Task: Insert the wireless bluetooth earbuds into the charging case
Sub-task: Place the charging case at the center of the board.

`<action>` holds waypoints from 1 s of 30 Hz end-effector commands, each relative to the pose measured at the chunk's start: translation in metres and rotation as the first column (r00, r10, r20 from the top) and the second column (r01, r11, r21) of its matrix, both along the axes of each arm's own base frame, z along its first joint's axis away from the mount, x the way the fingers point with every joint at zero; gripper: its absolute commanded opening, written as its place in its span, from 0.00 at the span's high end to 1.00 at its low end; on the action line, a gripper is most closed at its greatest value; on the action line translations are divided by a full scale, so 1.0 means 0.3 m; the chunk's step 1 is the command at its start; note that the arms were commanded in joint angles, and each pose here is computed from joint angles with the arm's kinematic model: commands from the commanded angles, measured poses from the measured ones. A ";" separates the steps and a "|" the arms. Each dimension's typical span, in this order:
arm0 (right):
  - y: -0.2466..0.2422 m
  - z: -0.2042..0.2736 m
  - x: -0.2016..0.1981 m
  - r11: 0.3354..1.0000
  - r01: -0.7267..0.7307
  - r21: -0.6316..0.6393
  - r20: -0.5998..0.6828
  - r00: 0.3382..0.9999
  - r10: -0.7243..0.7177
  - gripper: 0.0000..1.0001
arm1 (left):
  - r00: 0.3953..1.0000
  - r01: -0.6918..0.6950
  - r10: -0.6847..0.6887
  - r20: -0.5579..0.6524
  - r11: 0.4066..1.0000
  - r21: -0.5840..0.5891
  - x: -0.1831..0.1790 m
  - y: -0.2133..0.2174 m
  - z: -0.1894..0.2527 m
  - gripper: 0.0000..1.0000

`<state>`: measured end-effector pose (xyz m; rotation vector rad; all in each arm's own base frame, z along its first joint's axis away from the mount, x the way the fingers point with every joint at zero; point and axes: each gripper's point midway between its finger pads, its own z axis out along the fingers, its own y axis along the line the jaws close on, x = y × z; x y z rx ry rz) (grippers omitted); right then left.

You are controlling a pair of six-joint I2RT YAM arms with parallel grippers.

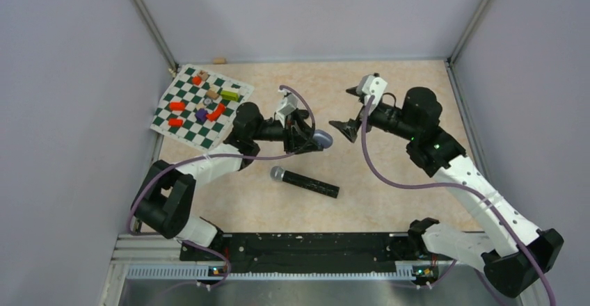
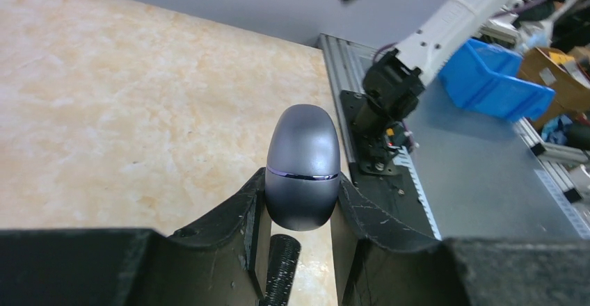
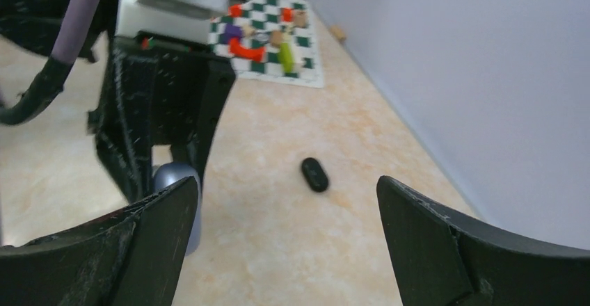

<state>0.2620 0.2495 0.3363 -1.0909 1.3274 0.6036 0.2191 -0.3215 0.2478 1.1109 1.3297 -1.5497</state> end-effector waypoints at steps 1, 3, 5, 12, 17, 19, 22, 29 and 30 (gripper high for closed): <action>-0.175 0.162 0.161 0.919 0.349 0.183 0.099 0.924 -0.370 0.01 | 0.983 -0.166 0.173 -0.059 0.981 0.105 0.146 -0.033 -0.065 0.98; -0.240 0.192 0.192 0.868 0.438 0.235 0.101 0.877 -0.470 0.01 | 0.973 -0.202 0.214 -0.083 0.970 0.135 0.185 -0.044 -0.089 0.98; -0.309 0.206 0.226 0.808 0.527 0.264 0.093 0.820 -0.565 0.01 | 0.952 -0.253 0.277 -0.126 0.951 0.180 0.234 -0.054 -0.127 0.98; -0.405 0.207 0.263 0.735 0.612 0.293 0.078 0.751 -0.656 0.01 | 0.825 -0.390 0.520 -0.219 0.806 0.445 0.445 -0.065 -0.295 0.96; -0.446 0.193 0.287 0.709 0.643 0.288 0.065 0.726 -0.685 0.01 | 0.767 -0.429 0.589 -0.254 0.765 0.481 0.584 -0.109 -0.298 0.95; -0.463 0.189 0.296 0.700 0.655 0.285 0.065 0.716 -0.695 0.01 | 0.716 -0.454 0.637 -0.286 0.736 0.501 0.645 -0.127 -0.311 0.95; -0.482 0.184 0.308 0.688 0.669 0.282 0.060 0.704 -0.708 0.01 | 0.625 -0.482 0.704 -0.336 0.688 0.543 0.729 -0.152 -0.352 0.95; -0.483 0.174 0.314 0.698 0.661 0.276 0.054 0.714 -0.698 0.01 | 0.475 -0.500 0.811 -0.341 0.568 0.654 0.840 -0.187 -0.483 0.95; -0.484 0.174 0.313 0.698 0.661 0.277 0.055 0.714 -0.698 0.01 | 0.460 -0.501 0.823 -0.334 0.551 0.668 0.846 -0.189 -0.501 0.95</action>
